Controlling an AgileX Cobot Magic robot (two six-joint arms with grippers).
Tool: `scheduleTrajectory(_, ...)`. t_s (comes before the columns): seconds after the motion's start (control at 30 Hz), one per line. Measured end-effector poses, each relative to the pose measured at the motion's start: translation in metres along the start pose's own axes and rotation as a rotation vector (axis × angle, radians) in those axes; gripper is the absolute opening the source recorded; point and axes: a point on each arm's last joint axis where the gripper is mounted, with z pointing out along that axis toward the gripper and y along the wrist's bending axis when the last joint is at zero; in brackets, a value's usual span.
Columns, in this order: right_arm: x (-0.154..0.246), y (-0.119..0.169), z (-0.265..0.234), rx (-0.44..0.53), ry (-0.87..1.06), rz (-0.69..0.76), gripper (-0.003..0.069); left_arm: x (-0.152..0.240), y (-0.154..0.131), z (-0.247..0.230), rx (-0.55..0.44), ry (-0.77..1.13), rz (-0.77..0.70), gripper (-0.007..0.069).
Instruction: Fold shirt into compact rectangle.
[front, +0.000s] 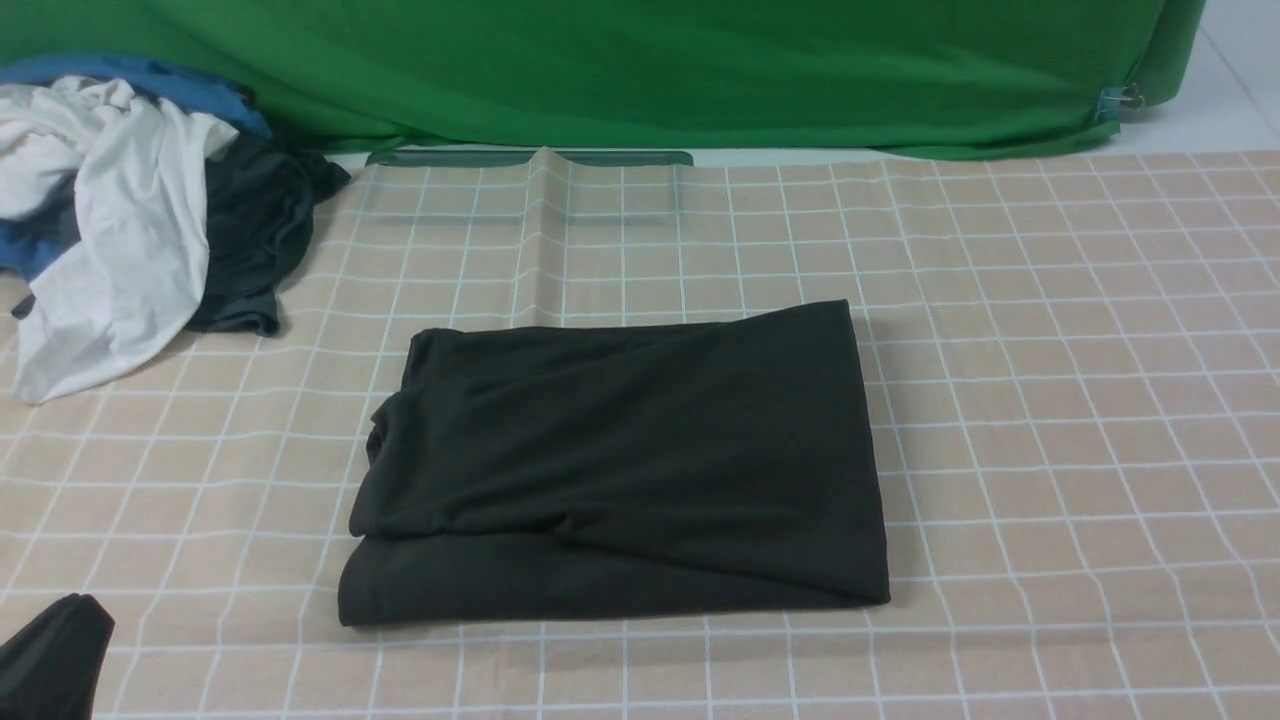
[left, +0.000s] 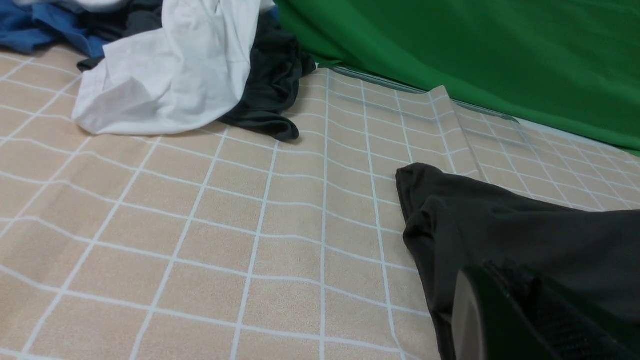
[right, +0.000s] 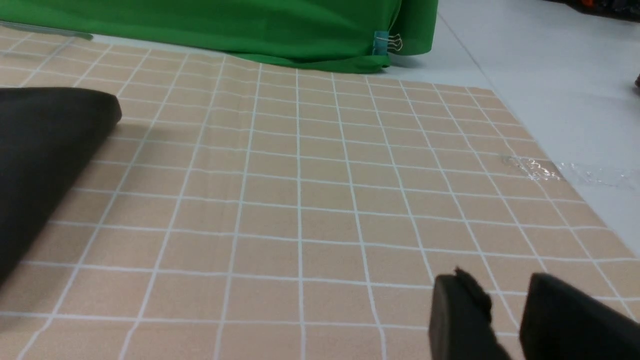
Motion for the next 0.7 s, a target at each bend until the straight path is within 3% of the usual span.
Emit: scheduleTrajectory(0.7, 0.0, 0.0, 0.0, 0.0, 0.0, 0.001, 0.0235, 0.0, 0.0002, 0.0, -0.003, 0.0, 0.01, 0.0013)
